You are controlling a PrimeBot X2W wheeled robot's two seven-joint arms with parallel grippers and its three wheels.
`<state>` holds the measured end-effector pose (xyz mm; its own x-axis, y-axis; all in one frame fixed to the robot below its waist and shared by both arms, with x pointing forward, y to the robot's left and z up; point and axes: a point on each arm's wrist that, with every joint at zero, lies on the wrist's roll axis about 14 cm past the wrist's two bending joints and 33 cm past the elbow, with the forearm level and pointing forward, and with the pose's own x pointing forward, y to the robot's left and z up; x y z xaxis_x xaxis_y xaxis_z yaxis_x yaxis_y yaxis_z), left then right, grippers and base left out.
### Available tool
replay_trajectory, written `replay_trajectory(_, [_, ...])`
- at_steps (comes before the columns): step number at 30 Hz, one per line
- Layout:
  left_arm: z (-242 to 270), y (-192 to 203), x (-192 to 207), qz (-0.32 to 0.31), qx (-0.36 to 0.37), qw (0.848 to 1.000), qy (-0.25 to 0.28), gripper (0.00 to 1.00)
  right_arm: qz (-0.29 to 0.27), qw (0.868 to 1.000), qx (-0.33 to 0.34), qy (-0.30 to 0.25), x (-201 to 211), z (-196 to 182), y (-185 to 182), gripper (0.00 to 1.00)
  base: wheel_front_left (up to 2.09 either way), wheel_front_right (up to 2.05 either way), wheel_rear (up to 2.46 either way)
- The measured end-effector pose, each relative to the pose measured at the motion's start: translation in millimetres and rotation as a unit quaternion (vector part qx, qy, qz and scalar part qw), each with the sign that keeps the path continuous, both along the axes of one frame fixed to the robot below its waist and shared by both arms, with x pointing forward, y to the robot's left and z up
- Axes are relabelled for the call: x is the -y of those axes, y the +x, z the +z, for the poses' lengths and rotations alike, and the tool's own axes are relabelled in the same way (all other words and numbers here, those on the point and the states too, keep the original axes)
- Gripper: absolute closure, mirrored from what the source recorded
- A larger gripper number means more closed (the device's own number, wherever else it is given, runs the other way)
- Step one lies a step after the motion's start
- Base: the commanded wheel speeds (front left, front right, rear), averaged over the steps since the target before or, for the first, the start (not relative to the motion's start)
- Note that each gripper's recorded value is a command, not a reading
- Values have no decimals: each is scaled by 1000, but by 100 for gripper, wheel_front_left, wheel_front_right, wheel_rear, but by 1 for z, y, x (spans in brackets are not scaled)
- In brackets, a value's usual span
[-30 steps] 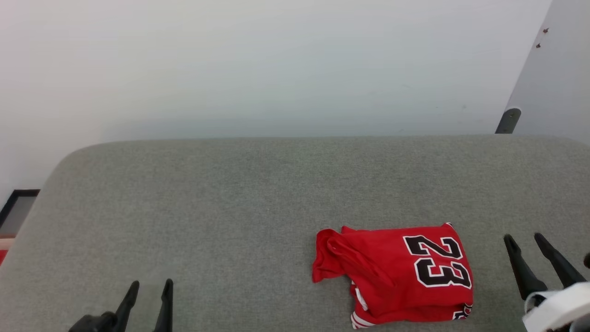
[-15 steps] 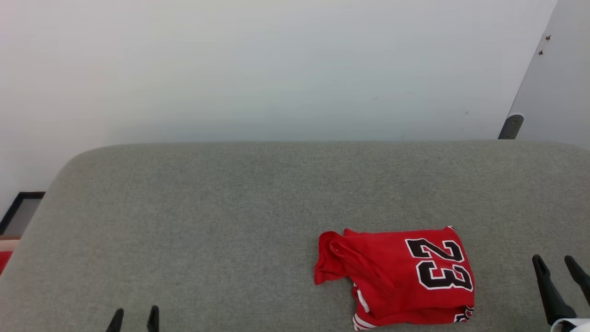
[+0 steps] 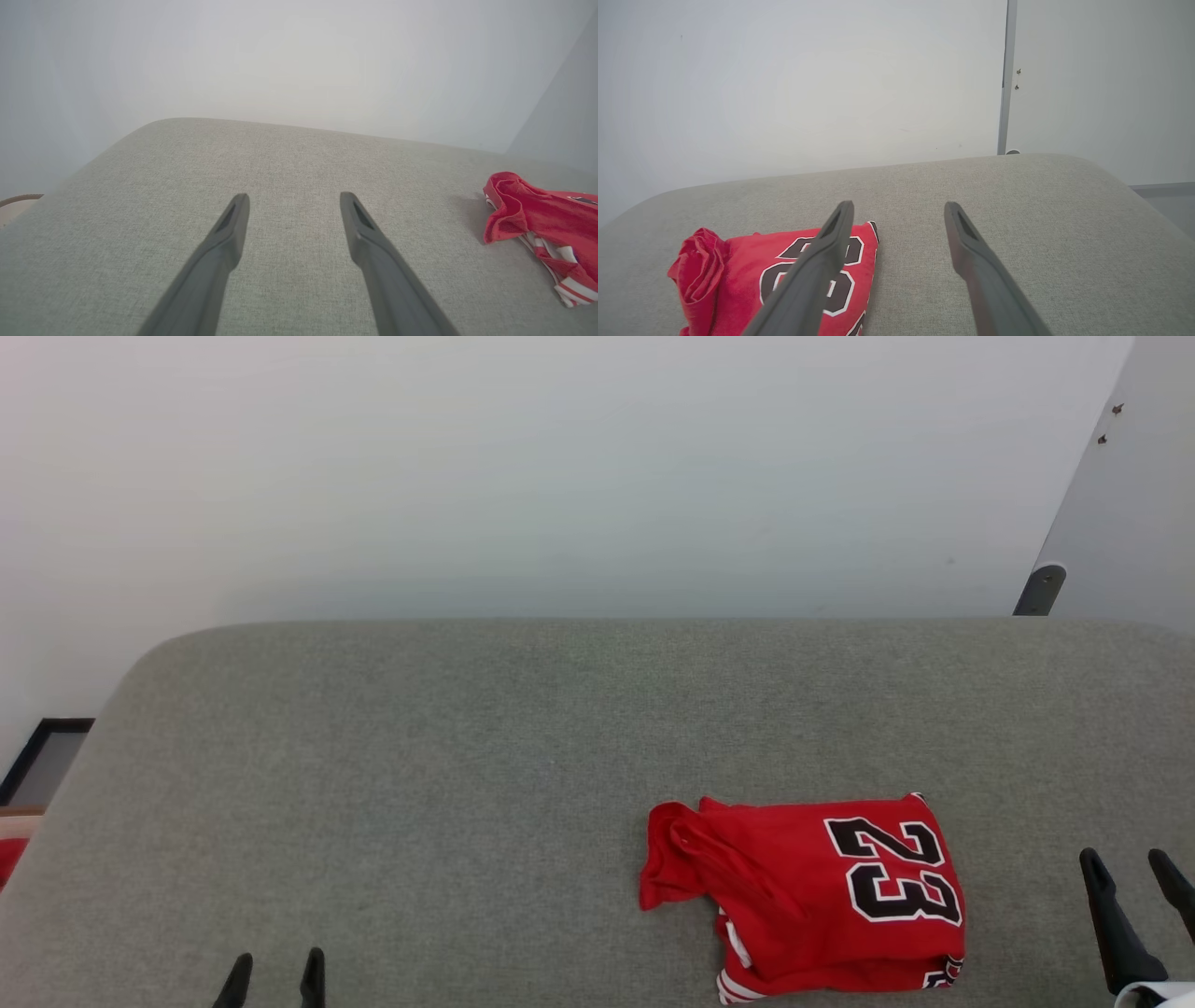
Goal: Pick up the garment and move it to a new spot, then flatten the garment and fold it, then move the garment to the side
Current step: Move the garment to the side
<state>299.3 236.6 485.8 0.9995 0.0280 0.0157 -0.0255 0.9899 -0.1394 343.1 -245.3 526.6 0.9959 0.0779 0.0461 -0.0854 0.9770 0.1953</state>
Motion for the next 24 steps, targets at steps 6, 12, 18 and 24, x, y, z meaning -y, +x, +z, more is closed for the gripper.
replay_trajectory(6, [2, 1, -1, 3, 3, 1000, 1, 0, -2, 1000, -1, -8, -2, 0, 0, 0, 0, 0, 0])
replay_trajectory(12, [2, 1, -1, 5, 4, 1000, 0, 0, -3, 1000, -4, -6, -2, 1, 1, 0, 0, 0, 0])
replay_trajectory(18, [1, 1, 0, 7, 1, 1000, -6, 0, 36, 999, -23, -5, -26, 0, 9, 0, 0, 0, 0])
replay_trajectory(24, [1, 5, 5, 5, 3, 1000, -13, 0, 116, 985, -111, -60, -59, -10, 33, 0, 0, 0, 0])
